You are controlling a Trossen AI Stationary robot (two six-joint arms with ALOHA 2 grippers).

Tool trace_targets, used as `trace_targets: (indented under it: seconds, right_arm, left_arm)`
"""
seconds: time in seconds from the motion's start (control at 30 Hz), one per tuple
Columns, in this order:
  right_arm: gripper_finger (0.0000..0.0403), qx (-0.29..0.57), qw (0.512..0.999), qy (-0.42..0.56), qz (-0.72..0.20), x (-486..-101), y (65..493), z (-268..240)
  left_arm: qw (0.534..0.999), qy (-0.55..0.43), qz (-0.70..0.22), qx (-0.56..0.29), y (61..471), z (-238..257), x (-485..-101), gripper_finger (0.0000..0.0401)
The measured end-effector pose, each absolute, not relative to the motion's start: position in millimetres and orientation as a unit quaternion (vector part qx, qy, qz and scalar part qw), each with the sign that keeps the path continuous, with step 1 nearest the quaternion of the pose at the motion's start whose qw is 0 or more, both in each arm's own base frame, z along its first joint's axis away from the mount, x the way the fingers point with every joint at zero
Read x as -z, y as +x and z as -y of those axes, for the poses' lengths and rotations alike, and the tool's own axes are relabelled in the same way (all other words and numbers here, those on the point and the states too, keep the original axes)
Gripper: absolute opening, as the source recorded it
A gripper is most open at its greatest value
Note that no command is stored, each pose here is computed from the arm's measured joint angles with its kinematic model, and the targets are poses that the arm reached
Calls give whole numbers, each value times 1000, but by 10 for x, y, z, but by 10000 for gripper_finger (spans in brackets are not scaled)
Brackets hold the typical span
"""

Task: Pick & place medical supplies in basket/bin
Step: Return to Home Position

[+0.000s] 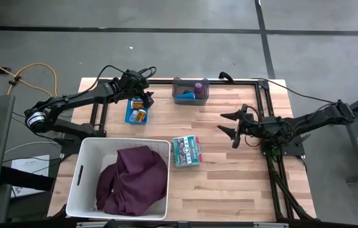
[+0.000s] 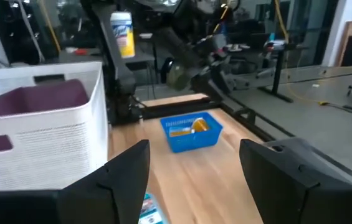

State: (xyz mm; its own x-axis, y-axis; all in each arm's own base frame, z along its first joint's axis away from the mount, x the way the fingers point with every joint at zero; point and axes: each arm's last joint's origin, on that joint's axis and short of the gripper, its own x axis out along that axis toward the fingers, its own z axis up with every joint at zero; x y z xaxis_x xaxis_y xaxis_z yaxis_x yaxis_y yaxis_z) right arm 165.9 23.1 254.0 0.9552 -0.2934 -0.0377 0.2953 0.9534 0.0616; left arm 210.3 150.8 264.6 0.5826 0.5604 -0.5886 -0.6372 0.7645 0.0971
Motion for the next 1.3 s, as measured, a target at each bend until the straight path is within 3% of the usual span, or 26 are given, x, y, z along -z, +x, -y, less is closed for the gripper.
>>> trace_targets:
  seconds: [0.5, 1.3]
  right_arm:
    - [236, 181, 981, 38, 52, -2111, 1373, -59]
    - [236, 185, 980, 25, 69, -1973, 1086, -16]
  left_arm:
    - [887, -62, -308, -338, 2103, -1509, -2646, 194]
    - [887, -62, -308, -338, 2103, -1509, -2646, 194]
